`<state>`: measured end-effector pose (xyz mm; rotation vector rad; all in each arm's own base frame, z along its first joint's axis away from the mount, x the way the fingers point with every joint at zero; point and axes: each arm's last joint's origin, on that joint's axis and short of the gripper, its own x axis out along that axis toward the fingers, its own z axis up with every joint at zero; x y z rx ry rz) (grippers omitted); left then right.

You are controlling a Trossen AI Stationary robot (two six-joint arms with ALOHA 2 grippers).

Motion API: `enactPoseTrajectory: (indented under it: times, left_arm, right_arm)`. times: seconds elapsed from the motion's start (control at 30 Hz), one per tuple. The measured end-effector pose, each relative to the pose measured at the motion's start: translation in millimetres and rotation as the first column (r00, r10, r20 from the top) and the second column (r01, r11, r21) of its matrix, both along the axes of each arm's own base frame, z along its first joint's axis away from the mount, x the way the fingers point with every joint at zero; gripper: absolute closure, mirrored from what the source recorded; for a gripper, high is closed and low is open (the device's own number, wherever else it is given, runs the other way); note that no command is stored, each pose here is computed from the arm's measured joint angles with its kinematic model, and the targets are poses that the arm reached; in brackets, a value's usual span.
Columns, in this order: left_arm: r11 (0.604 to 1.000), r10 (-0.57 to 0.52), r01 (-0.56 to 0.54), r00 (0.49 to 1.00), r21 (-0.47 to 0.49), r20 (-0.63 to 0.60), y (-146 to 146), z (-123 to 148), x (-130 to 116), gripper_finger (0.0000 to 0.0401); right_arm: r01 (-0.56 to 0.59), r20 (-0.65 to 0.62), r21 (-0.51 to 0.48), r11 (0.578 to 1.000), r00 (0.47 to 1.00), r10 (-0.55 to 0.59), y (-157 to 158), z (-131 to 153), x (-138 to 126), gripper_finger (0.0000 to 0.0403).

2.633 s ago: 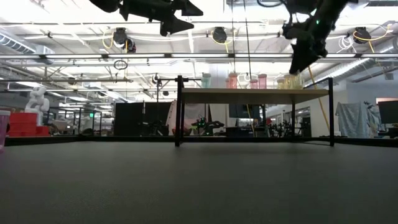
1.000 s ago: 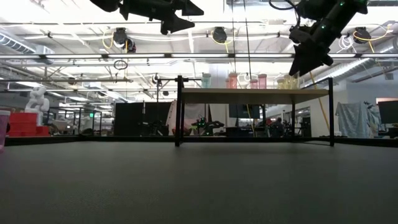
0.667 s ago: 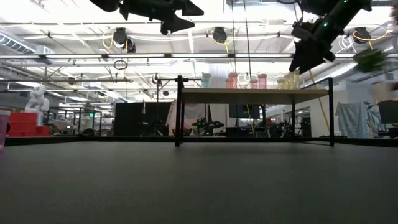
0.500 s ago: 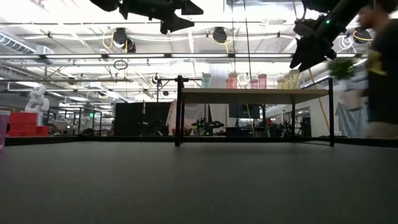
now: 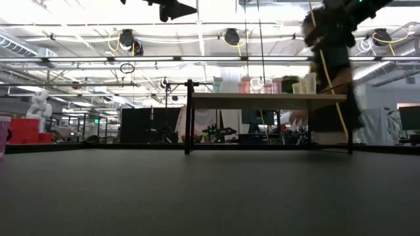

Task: Pick and place medicine bottles onto shelf by color
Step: Put the pink pill bottle on the shelf aligned with the other pink pill bottles

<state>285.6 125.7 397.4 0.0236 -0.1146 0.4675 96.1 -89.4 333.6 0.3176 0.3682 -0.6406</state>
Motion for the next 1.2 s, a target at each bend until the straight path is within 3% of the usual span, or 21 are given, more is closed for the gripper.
enactPoseTrajectory:
  times: [0.13, 0.33, 0.57, 0.73, 0.9, 1.13, 1.2]
  left_arm:
    - [0.999, -0.030, 0.030, 0.999, -0.030, -0.010, -18, 5, 6, 0.0057]
    - [1.000, -0.010, 0.011, 0.994, 0.009, -0.113, -50, 21, 14, 0.0057]
    - [1.000, -0.008, 0.005, 0.993, -0.027, -0.114, -93, 42, 14, 0.0057]
    - [0.996, 0.005, -0.015, 0.994, -0.087, -0.112, -126, 41, 14, 0.0057]
    - [0.997, 0.017, -0.031, 0.986, -0.077, -0.166, -156, 36, 11, 0.0057]
    - [0.997, 0.065, -0.047, 0.950, 0.067, -0.304, -181, 29, 0, 0.0057]
    - [0.995, 0.077, -0.046, 0.932, 0.093, -0.354, -182, 25, -2, 0.0057]
  right_arm:
    - [-0.109, 0.102, 0.005, 0.994, 0.989, 0.108, 13, 8, -4, 0.0171]
    - [-0.269, 0.128, 0.059, 0.961, 0.957, 0.260, 35, 7, -2, 0.0172]
    - [-0.489, 0.134, 0.040, 0.871, 0.867, 0.480, 56, 9, 12, 0.0172]
    - [-0.639, 0.016, -0.045, 0.768, 0.768, 0.640, 64, 3, 39, 0.0172]
    - [-0.717, -0.024, 0.021, 0.696, 0.696, 0.718, 77, -10, 73, 0.0172]
    - [-0.766, -0.257, 0.102, 0.634, 0.596, 0.761, 115, -12, 104, 0.0172]
    - [-0.753, -0.335, 0.103, 0.650, 0.589, 0.736, 130, -4, 108, 0.0173]
